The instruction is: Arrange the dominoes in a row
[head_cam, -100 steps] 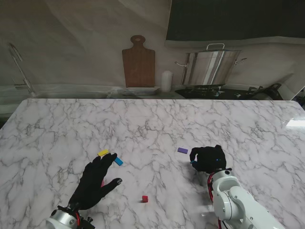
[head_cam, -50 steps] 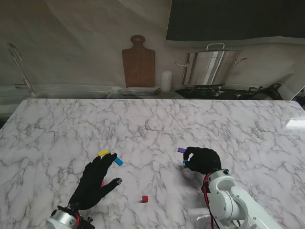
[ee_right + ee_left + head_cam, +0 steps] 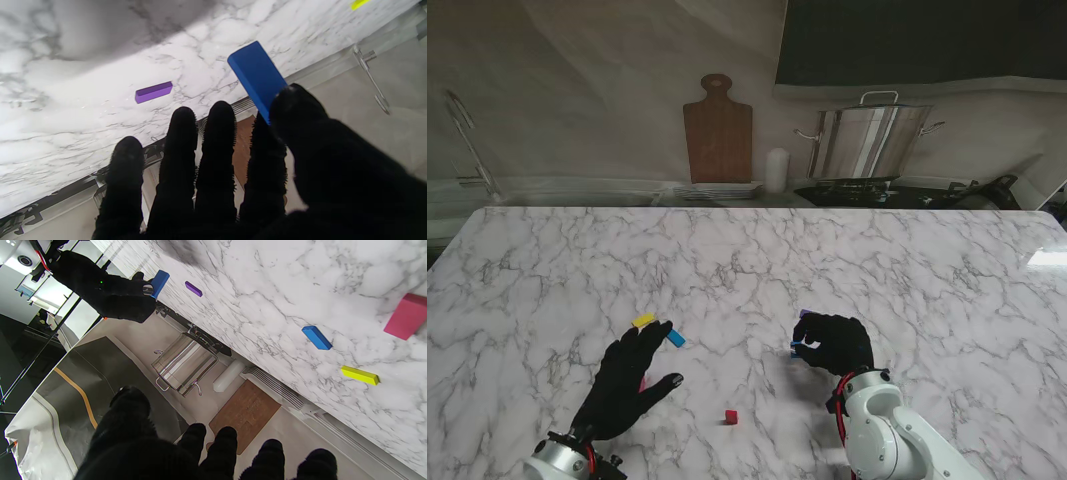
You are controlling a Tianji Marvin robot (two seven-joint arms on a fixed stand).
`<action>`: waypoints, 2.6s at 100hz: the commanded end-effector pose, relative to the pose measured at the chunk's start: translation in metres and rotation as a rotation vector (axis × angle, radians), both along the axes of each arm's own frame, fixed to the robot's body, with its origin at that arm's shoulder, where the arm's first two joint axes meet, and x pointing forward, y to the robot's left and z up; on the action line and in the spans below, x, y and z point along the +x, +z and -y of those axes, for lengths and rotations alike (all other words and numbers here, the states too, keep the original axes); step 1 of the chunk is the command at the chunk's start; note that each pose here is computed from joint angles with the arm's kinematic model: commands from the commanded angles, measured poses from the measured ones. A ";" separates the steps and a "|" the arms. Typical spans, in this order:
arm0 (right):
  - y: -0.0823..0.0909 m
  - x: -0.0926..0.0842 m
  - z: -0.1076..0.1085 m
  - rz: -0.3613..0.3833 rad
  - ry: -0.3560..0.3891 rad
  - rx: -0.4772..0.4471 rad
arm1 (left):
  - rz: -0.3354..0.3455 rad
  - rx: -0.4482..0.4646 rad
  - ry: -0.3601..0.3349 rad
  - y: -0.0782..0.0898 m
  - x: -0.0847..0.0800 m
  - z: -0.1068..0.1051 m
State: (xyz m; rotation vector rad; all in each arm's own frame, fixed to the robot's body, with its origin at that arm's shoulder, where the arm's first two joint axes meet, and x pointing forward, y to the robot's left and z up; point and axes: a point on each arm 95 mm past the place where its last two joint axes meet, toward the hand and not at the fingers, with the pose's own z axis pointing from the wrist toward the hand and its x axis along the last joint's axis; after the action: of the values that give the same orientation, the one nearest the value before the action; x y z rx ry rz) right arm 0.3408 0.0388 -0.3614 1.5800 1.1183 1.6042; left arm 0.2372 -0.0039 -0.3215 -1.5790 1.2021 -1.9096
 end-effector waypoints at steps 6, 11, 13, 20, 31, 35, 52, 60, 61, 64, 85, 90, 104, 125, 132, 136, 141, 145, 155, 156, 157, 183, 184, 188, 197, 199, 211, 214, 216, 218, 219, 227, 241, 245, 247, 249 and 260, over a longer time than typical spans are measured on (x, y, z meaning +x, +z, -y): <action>-0.003 -0.010 -0.026 -0.010 -0.011 0.049 | -0.017 -0.004 -0.012 -0.003 -0.003 0.003; -0.004 -0.013 -0.034 -0.007 -0.016 0.063 | -0.017 -0.003 -0.013 -0.003 -0.003 0.002; -0.005 -0.014 -0.038 -0.008 -0.018 0.073 | -0.017 -0.004 -0.013 -0.003 -0.003 0.002; -0.008 -0.020 -0.049 -0.005 -0.018 0.097 | -0.016 -0.004 -0.012 -0.003 -0.003 0.002; -0.015 -0.028 -0.065 -0.006 -0.010 0.126 | -0.016 -0.004 -0.010 -0.003 -0.003 0.001; -0.018 -0.031 -0.069 -0.007 -0.002 0.127 | -0.016 -0.003 -0.009 -0.003 -0.003 0.001; -0.033 -0.044 -0.083 -0.018 0.031 0.119 | -0.015 0.000 -0.002 -0.001 -0.003 -0.001; -0.039 -0.048 -0.088 -0.023 0.041 0.116 | -0.012 0.003 0.000 0.000 -0.003 -0.002; -0.040 -0.049 -0.088 -0.023 0.041 0.116 | -0.012 0.003 0.000 0.000 -0.003 -0.002; -0.042 -0.050 -0.089 -0.021 0.042 0.115 | -0.012 0.005 0.000 0.000 -0.003 -0.003; -0.048 -0.053 -0.094 0.009 0.045 0.113 | -0.013 0.009 0.001 0.000 -0.002 -0.003; -0.048 -0.054 -0.094 0.011 0.047 0.113 | -0.013 0.010 -0.001 0.000 -0.002 -0.003; -0.050 -0.054 -0.095 0.014 0.054 0.107 | -0.013 0.011 -0.002 0.000 -0.002 -0.003; -0.051 -0.055 -0.095 0.013 0.054 0.109 | -0.011 0.011 -0.003 0.000 -0.002 -0.003; -0.052 -0.055 -0.095 0.007 0.055 0.110 | -0.012 0.011 -0.002 0.000 -0.002 -0.003; -0.052 -0.054 -0.094 0.005 0.055 0.110 | -0.012 0.011 -0.002 0.000 -0.002 -0.003; -0.052 -0.054 -0.094 0.003 0.055 0.108 | -0.012 0.011 -0.002 0.000 -0.002 -0.003; -0.053 -0.053 -0.093 0.003 0.055 0.106 | -0.012 0.011 -0.002 0.000 -0.002 -0.003; -0.054 -0.053 -0.092 0.002 0.054 0.101 | -0.013 0.010 -0.001 0.000 -0.002 -0.003; -0.054 -0.053 -0.092 0.002 0.054 0.101 | -0.013 0.010 -0.001 0.000 -0.002 -0.003; -0.054 -0.053 -0.092 0.002 0.054 0.100 | -0.013 0.010 -0.001 0.000 -0.002 -0.003; -0.058 -0.055 -0.093 0.003 0.063 0.083 | -0.014 0.008 0.000 0.000 -0.003 -0.002; -0.059 -0.055 -0.093 0.003 0.063 0.082 | -0.014 0.008 0.000 0.000 -0.003 -0.002; -0.059 -0.055 -0.093 0.002 0.064 0.082 | -0.014 0.008 0.000 0.000 -0.003 -0.002; -0.061 -0.055 -0.093 -0.003 0.063 0.086 | -0.014 0.008 0.001 -0.001 -0.003 -0.003; -0.061 -0.055 -0.093 -0.004 0.063 0.086 | -0.014 0.008 0.001 -0.001 -0.003 -0.003; -0.061 -0.056 -0.093 -0.008 0.064 0.085 | -0.015 0.007 0.001 -0.001 -0.003 -0.003; -0.062 -0.056 -0.093 -0.008 0.065 0.085 | -0.015 0.007 0.001 -0.001 -0.003 -0.003; -0.062 -0.056 -0.093 -0.009 0.065 0.085 | -0.015 0.008 0.001 -0.001 -0.003 -0.003; -0.062 -0.056 -0.093 -0.009 0.066 0.086 | -0.015 0.008 0.000 -0.001 -0.003 -0.003; -0.062 -0.056 -0.093 -0.010 0.066 0.087 | -0.015 0.008 0.000 -0.001 -0.003 -0.003; -0.061 -0.056 -0.093 -0.011 0.066 0.096 | -0.015 0.007 0.000 -0.001 -0.003 -0.003; -0.060 -0.055 -0.094 -0.010 0.067 0.108 | -0.014 0.007 0.001 -0.001 -0.003 -0.003; -0.060 -0.055 -0.094 -0.010 0.068 0.110 | -0.015 0.008 0.001 -0.001 -0.003 -0.003; -0.060 -0.055 -0.094 -0.010 0.069 0.109 | -0.015 0.008 0.000 -0.001 -0.003 -0.002; -0.060 -0.055 -0.094 -0.009 0.069 0.109 | -0.015 0.008 0.000 -0.001 -0.003 -0.002; -0.060 -0.055 -0.094 -0.006 0.074 0.100 | -0.015 0.008 0.000 -0.001 -0.003 -0.002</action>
State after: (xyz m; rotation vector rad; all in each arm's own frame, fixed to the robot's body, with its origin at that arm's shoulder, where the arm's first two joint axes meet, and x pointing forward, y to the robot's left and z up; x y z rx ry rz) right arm 0.2872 0.1315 -0.4206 1.6276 1.1179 1.7311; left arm 0.2365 0.0005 -0.3202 -1.5778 1.1971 -1.8989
